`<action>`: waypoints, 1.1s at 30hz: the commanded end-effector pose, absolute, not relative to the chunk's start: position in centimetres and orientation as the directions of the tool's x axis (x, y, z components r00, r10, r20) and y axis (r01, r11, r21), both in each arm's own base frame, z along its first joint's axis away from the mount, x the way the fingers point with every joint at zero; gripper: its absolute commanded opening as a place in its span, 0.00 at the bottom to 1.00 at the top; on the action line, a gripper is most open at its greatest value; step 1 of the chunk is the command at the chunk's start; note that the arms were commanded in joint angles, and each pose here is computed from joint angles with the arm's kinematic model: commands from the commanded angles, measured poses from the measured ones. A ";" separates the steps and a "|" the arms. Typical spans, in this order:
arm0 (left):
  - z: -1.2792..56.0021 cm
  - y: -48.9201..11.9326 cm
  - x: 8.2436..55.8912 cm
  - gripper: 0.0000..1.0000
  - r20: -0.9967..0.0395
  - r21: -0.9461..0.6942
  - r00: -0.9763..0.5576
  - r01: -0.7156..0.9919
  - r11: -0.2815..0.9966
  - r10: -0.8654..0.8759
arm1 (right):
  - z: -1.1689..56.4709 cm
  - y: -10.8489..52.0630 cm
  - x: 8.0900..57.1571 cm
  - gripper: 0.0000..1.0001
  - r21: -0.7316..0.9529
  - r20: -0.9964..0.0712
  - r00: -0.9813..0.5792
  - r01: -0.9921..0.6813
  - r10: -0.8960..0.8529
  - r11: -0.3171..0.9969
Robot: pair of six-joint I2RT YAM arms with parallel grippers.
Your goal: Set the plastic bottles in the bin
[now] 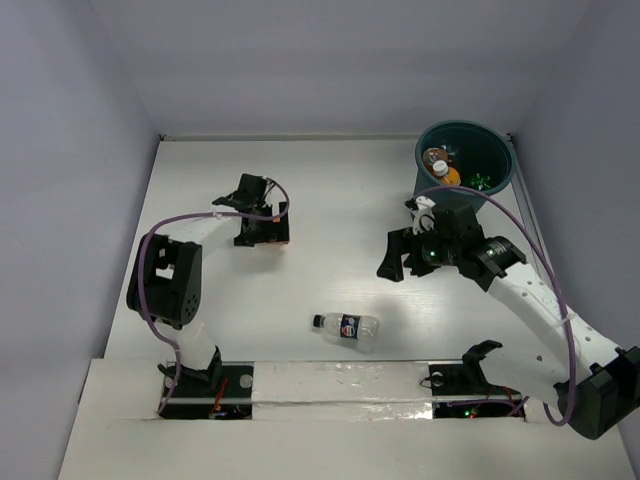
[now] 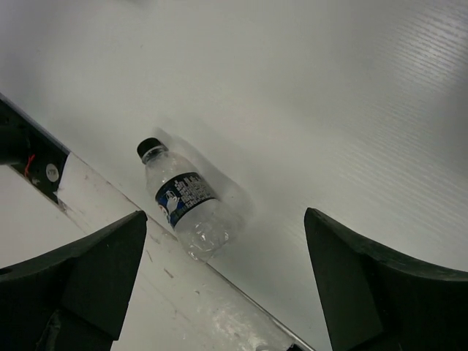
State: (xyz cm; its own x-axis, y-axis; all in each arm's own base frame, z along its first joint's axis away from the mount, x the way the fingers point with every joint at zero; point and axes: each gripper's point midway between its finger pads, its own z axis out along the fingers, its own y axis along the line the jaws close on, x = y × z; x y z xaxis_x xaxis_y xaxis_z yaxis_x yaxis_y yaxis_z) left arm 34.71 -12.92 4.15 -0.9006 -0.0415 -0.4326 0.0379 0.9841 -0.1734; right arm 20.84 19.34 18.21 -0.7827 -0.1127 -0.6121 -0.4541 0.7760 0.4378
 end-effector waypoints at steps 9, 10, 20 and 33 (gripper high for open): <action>9.2 -15.7 35.9 0.99 -0.485 -0.448 -0.818 -0.072 0.891 -0.310 | 17.7 19.6 20.7 0.96 0.426 -0.594 -0.787 -0.481 -0.164 0.766; 9.2 -15.7 35.7 0.99 -0.468 -0.467 -0.813 -0.105 0.878 -0.347 | 17.7 19.6 20.7 0.96 0.426 -0.595 -0.787 -0.483 -0.165 0.765; 9.5 -14.4 35.7 0.99 -0.408 -0.506 -0.729 -0.320 0.801 -0.549 | 17.6 20.0 20.2 0.96 0.431 -0.590 -0.788 -0.493 -0.178 0.756; 8.6 -11.3 37.5 0.99 -0.454 -0.430 -0.630 -0.465 0.774 -0.630 | 15.9 22.2 18.4 0.99 0.427 -0.521 -0.808 -0.526 -0.275 0.735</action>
State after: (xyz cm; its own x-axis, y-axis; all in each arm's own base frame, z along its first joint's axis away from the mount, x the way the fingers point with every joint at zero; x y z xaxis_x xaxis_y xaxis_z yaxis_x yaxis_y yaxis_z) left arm 36.45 -11.99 8.00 -0.6669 -0.6096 -0.4285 -0.4359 0.7856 -0.4392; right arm 18.85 21.03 15.55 -0.8156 -0.2382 -0.5273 -0.4979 0.7531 0.4300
